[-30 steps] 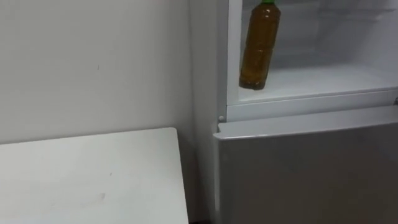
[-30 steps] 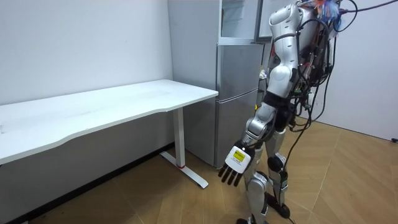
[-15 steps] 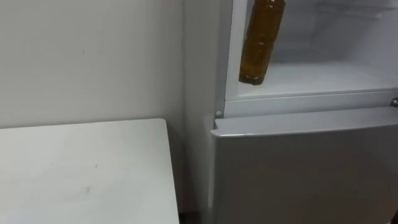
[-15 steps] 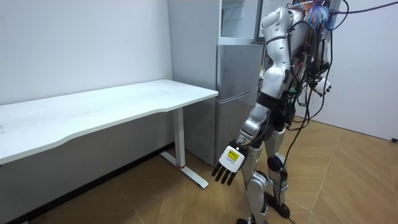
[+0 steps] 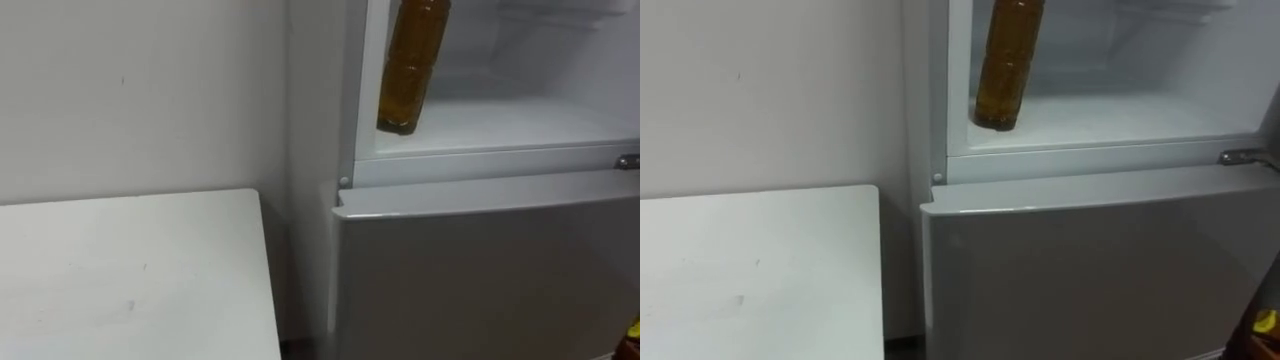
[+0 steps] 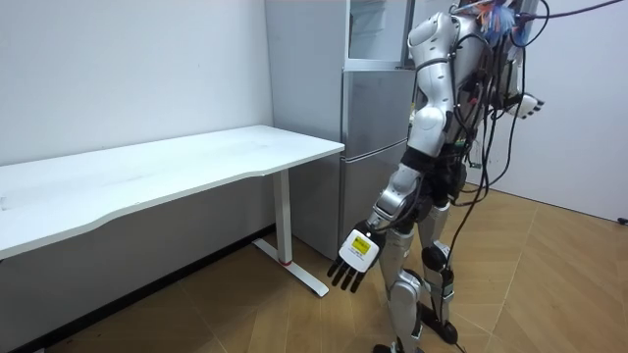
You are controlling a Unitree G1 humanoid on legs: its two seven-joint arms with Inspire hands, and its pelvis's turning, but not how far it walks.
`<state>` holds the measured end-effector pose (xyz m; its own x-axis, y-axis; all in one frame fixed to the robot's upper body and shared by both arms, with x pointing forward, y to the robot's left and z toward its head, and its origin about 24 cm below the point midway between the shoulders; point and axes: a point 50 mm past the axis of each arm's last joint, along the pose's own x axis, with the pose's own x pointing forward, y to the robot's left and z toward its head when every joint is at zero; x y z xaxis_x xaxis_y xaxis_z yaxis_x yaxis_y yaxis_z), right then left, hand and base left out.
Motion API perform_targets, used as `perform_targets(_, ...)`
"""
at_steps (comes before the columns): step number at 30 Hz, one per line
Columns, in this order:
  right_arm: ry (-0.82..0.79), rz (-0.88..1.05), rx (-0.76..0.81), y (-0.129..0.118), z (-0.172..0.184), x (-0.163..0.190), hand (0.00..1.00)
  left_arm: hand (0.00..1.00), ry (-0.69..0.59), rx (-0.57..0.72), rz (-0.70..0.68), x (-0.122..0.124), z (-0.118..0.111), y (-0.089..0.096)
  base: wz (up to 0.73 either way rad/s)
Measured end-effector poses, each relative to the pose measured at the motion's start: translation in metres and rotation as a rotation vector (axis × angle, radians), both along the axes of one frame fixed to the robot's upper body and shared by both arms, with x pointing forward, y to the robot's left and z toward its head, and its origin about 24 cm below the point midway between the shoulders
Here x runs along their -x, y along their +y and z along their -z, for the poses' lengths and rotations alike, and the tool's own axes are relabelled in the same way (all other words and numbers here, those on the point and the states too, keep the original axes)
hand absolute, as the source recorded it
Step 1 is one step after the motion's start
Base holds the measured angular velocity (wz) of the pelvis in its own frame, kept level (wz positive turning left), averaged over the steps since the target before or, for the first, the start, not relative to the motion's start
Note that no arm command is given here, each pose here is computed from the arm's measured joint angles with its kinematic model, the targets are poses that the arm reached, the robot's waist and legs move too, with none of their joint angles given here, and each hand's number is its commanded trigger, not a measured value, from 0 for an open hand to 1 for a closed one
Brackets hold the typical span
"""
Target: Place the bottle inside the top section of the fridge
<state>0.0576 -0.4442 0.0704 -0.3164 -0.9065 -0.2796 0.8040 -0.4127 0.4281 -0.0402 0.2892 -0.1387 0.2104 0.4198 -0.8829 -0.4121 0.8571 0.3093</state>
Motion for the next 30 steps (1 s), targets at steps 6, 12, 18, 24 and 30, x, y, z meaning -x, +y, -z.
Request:
perform_targets(6,0.027,0.014,0.2,-0.004,-0.039,-0.013,0.0,0.0,0.013,-0.012,0.017,0.001,0.0,0.003,-0.02)
perform_targets(12,0.025,-0.009,0.292,0.002,-0.057,-0.024,0.0,0.0,0.035,-0.012,0.03,0.006,0.0,0.002,0.0)
perform_targets(18,0.079,-0.044,0.314,0.006,-0.063,-0.03,0.0,0.0,0.045,0.003,0.015,0.004,0.003,0.0,0.0)
perform_targets(24,0.18,-0.092,0.366,0.016,-0.066,-0.04,0.0,0.0,0.076,0.016,0.008,0.009,0.005,-0.005,-0.02)
perform_targets(30,0.209,-0.109,0.379,0.02,-0.067,-0.039,0.0,0.0,0.078,0.02,0.004,0.01,0.006,-0.006,-0.02)
